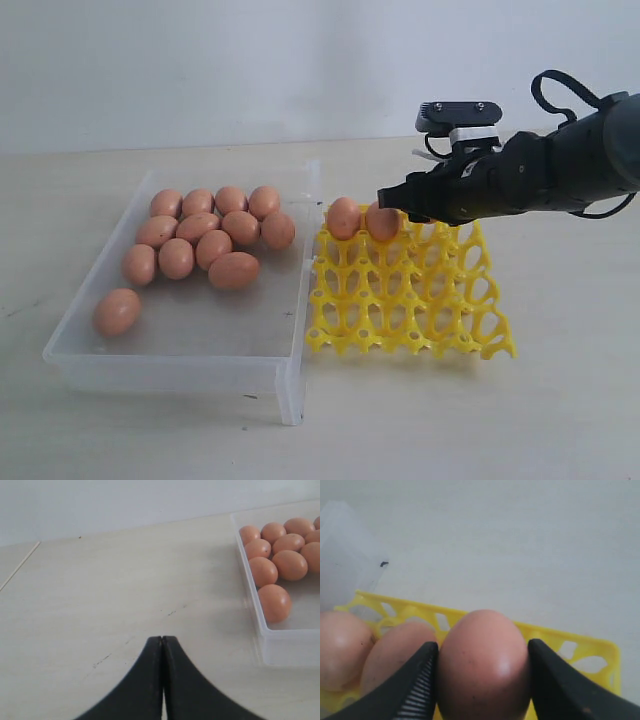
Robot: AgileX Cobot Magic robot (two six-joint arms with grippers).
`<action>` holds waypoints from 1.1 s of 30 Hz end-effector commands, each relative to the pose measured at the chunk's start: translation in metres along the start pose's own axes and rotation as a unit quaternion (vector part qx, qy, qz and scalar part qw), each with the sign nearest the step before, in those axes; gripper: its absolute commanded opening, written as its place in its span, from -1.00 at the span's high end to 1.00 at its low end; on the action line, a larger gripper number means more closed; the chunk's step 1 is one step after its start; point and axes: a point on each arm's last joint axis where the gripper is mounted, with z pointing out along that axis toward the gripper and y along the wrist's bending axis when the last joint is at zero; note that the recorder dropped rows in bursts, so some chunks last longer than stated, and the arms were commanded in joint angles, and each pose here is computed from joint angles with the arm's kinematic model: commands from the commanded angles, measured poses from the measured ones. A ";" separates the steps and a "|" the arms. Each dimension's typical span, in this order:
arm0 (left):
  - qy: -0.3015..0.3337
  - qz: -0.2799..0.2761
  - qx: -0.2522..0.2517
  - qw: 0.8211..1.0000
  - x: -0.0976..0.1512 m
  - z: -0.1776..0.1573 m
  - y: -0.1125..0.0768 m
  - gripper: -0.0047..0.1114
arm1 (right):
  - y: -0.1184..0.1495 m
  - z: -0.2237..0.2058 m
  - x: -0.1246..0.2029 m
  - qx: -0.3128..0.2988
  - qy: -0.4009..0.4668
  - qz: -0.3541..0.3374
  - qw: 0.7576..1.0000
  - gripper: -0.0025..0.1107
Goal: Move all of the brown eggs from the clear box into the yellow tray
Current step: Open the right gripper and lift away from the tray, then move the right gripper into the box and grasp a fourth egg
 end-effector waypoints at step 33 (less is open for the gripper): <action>-0.007 -0.003 0.003 1.000 -0.002 0.000 0.000 0.92 | 0.182 -0.092 -0.052 -0.208 0.082 -0.225 0.948 0.94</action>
